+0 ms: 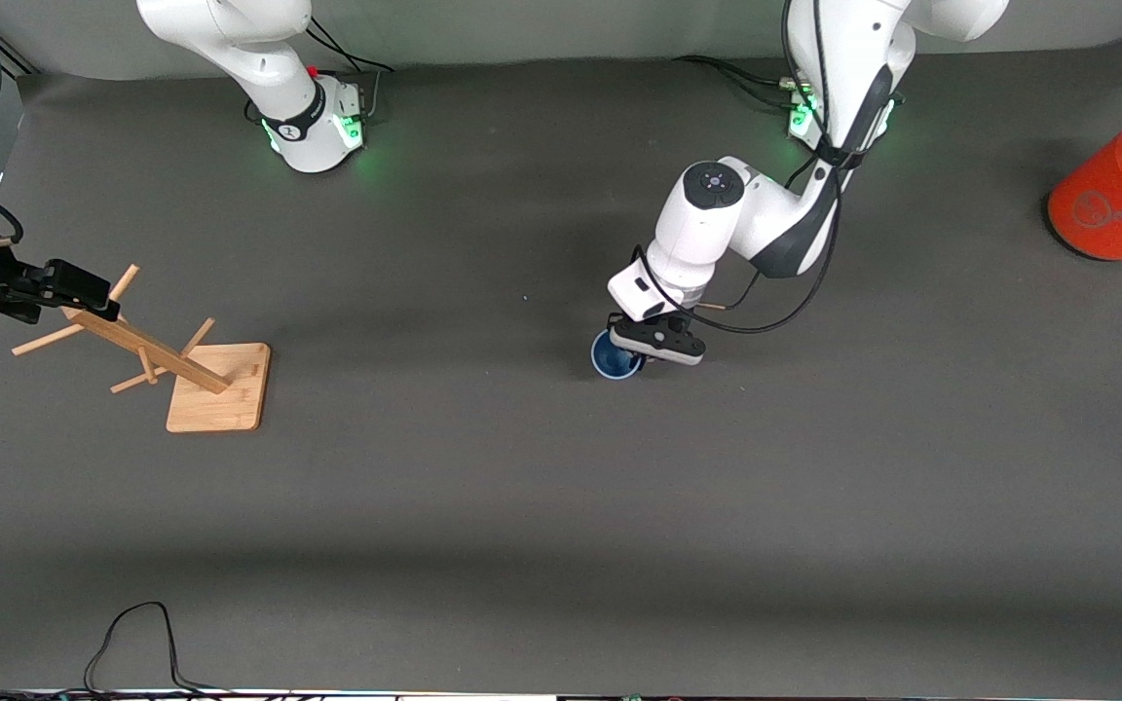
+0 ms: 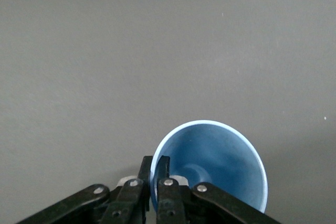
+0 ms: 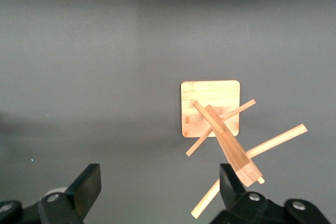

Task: Rotate and upright cup with both arms
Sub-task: 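Lower the upright cup onto the table and open the left gripper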

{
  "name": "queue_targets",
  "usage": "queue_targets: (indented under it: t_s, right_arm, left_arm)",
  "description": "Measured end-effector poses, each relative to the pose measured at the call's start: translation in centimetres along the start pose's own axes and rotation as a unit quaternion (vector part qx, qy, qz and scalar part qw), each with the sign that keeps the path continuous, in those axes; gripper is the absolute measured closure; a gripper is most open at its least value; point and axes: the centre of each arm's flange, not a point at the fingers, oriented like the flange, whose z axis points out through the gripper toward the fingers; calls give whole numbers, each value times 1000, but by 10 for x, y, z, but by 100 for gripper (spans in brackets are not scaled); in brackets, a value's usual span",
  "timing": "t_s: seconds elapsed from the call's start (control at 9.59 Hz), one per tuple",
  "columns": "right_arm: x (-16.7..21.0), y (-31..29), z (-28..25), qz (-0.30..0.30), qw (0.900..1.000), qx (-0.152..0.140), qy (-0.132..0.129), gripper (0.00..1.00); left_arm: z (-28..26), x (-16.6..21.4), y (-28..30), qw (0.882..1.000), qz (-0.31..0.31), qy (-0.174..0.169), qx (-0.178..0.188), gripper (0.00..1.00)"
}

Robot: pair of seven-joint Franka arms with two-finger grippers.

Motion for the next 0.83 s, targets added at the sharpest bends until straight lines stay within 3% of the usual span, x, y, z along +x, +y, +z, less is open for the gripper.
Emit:
queue_targets:
  t_s: [0.31,0.52,0.63,0.83]
  right_arm:
    - [0,0,0,0,1000,0,0,0]
    - [0,0,0,0,1000,0,0,0]
    - [0,0,0,0,1000,0,0,0]
    - [0,0,0,0,1000,0,0,0]
  left_arm:
    - [10,-11,6,1000,1,1,-5,93]
    - [14,-14,4,1000,1,-1,-3,86]
    - [18,-16,2,1000,0,-4,-1,79]
    - [18,-14,-2,1000,-3,-4,2,45]
